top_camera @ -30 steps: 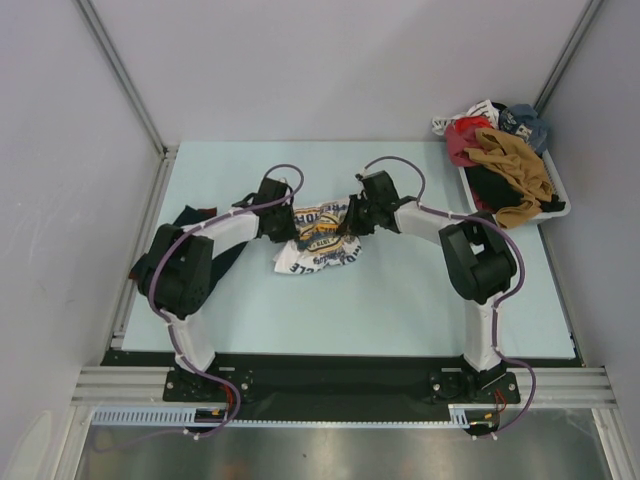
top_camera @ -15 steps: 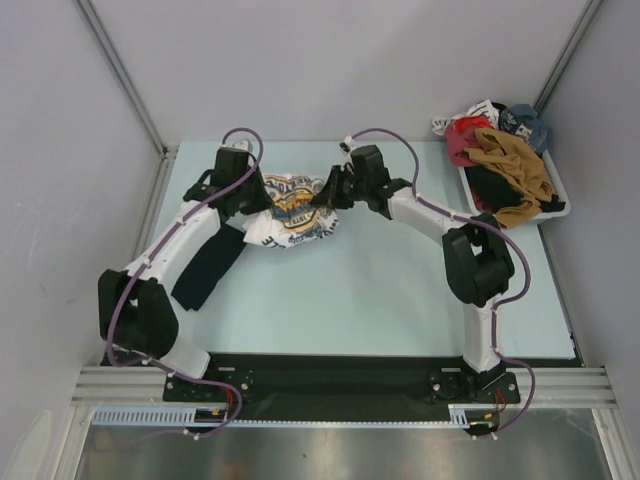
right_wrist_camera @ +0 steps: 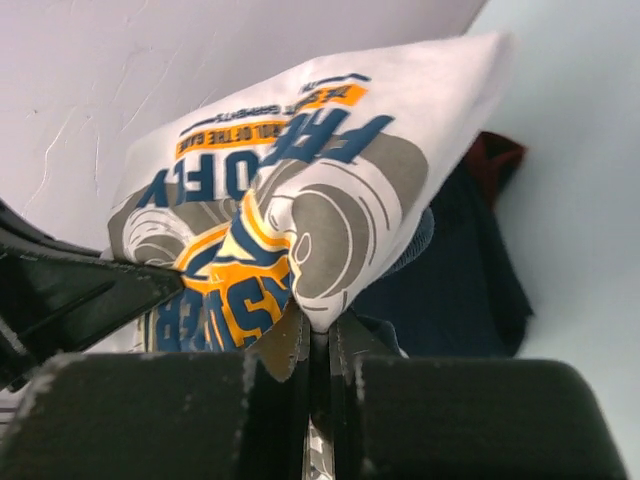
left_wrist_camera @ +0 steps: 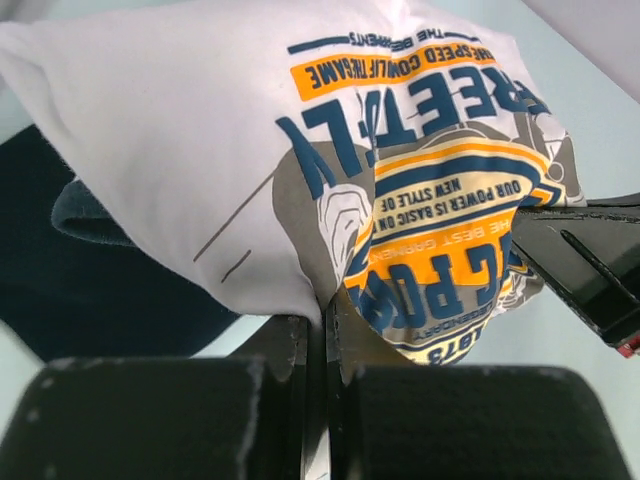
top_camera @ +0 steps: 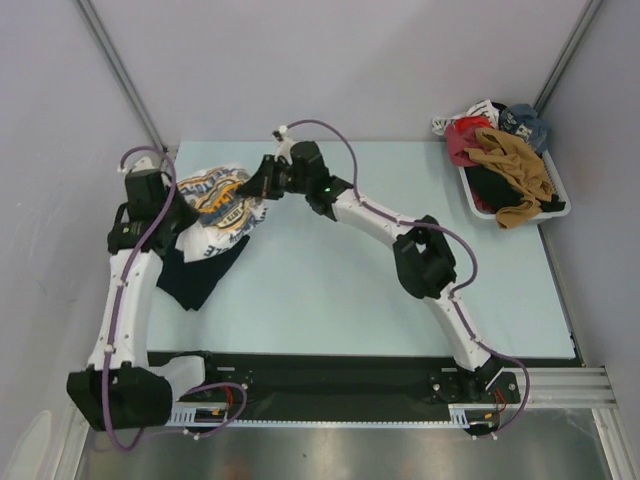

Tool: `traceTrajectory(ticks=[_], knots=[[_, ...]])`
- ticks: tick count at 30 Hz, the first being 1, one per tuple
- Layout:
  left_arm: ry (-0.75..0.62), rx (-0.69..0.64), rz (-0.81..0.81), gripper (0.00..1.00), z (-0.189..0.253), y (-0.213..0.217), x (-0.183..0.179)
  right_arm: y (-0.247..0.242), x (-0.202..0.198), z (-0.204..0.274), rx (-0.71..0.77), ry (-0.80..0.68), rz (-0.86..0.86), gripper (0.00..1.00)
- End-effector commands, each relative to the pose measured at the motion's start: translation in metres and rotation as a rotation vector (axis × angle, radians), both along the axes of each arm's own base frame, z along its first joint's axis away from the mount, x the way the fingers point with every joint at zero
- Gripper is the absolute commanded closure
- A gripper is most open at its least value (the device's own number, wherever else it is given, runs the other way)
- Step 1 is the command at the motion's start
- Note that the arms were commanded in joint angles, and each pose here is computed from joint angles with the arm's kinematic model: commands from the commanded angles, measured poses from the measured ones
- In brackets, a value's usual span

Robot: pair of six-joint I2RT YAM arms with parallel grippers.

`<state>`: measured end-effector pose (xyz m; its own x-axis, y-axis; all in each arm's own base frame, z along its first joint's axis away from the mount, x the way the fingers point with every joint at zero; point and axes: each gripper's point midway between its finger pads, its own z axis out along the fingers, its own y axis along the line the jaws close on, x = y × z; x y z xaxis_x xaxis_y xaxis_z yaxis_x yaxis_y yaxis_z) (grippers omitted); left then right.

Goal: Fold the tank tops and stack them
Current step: Neatly place the folded tank top to the corner

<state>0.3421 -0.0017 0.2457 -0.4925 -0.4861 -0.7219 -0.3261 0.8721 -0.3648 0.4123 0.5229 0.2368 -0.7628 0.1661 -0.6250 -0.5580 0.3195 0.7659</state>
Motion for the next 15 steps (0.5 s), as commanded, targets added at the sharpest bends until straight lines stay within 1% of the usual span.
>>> traceTrajectory(ticks=[1, 2, 3, 4, 5, 6, 8, 9, 11, 13, 14, 15], knots=[[0.024, 0.02, 0.121, 1.0, -0.013, 0.036, -0.033, 0.041, -0.017, 0.015, 0.141, 0.009, 0.093, 1.0], [0.003, 0.023, 0.143, 1.0, -0.009, 0.041, -0.041, 0.049, -0.02, 0.008, 0.152, 0.026, 0.11, 1.0], [0.022, 0.019, 0.166, 1.0, -0.02, 0.046, -0.047, 0.06, -0.019, 0.006, 0.184, 0.019, 0.125, 1.0], [0.019, 0.017, 0.21, 1.0, -0.024, 0.058, -0.051, 0.07, -0.026, -0.002, 0.19, 0.042, 0.143, 1.0], [0.002, 0.003, 0.223, 1.0, -0.025, 0.06, -0.055, 0.077, -0.029, -0.005, 0.197, 0.051, 0.154, 1.0], [0.026, -0.008, 0.241, 1.0, -0.045, 0.063, -0.06, 0.084, -0.027, -0.01, 0.217, 0.041, 0.16, 1.0], [-0.001, -0.007, 0.308, 1.0, -0.05, 0.076, -0.063, 0.095, -0.034, -0.011, 0.24, 0.053, 0.17, 1.0], [0.02, -0.009, 0.325, 1.0, -0.063, 0.078, -0.068, 0.098, -0.033, -0.013, 0.252, 0.048, 0.167, 1.0], [0.006, -0.003, 0.376, 1.0, -0.067, 0.091, -0.071, 0.103, -0.03, -0.02, 0.273, 0.055, 0.152, 1.0], [0.021, -0.002, 0.412, 1.0, -0.079, 0.1, -0.074, 0.106, -0.024, -0.026, 0.287, 0.049, 0.127, 1.0], [0.034, -0.016, 0.428, 1.0, -0.087, 0.102, -0.075, 0.106, -0.022, -0.029, 0.286, 0.053, 0.119, 1.0], [0.048, -0.057, 0.41, 1.0, -0.097, 0.098, -0.075, 0.107, -0.022, -0.029, 0.293, 0.051, 0.115, 1.0]])
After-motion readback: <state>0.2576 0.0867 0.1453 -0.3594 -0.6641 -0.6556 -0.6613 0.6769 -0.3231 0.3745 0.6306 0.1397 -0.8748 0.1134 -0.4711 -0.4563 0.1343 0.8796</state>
